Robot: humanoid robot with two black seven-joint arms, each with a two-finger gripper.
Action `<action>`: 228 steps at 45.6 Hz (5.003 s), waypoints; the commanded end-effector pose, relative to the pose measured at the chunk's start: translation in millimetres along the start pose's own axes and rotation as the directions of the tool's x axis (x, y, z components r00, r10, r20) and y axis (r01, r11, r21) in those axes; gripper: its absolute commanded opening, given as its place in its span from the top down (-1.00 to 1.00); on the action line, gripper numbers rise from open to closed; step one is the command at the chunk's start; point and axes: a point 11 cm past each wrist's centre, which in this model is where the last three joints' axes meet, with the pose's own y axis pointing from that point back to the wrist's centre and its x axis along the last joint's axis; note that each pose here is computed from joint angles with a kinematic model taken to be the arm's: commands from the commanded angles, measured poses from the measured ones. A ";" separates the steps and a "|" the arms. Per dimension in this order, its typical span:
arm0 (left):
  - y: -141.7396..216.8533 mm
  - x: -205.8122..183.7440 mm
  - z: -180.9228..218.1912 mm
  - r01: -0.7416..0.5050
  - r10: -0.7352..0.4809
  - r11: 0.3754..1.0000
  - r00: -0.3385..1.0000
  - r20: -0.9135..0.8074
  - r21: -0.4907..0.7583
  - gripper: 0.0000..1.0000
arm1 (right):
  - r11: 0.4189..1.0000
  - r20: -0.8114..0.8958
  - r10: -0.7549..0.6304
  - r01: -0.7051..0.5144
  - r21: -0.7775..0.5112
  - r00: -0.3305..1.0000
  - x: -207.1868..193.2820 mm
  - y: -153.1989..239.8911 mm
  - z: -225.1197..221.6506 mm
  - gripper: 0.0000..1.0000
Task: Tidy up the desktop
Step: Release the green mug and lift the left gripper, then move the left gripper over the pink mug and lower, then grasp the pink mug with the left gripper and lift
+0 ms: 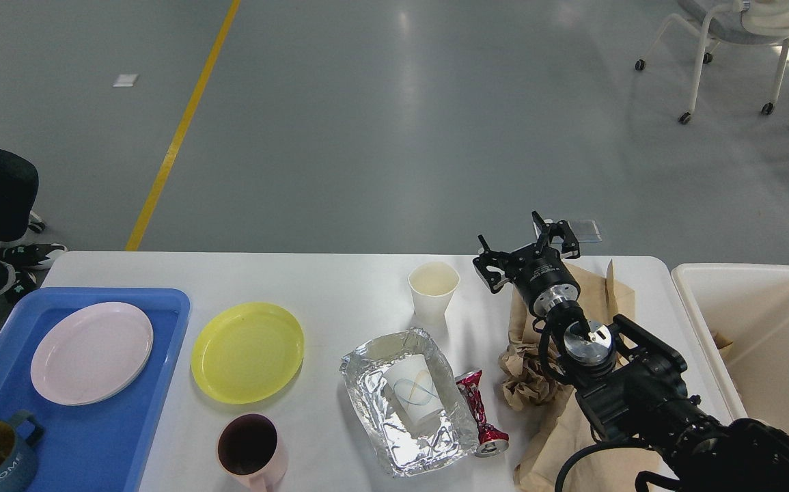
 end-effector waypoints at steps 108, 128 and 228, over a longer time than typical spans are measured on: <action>81.7 -120.2 292.7 0.106 -0.107 0.994 0.784 0.612 0.038 -0.90 | 1.000 0.000 0.000 0.000 0.000 1.000 0.0 0.0 0.0 -1.00; 41.6 -131.8 293.4 0.161 -0.170 0.984 0.765 0.621 0.071 -0.87 | 1.000 0.000 0.000 0.000 0.000 1.000 0.0 0.0 0.0 -1.00; 140.4 -68.8 288.6 0.003 0.088 0.985 0.854 0.513 -0.175 1.00 | 1.000 0.001 0.000 0.000 0.001 1.000 -0.1 0.0 -0.2 -1.00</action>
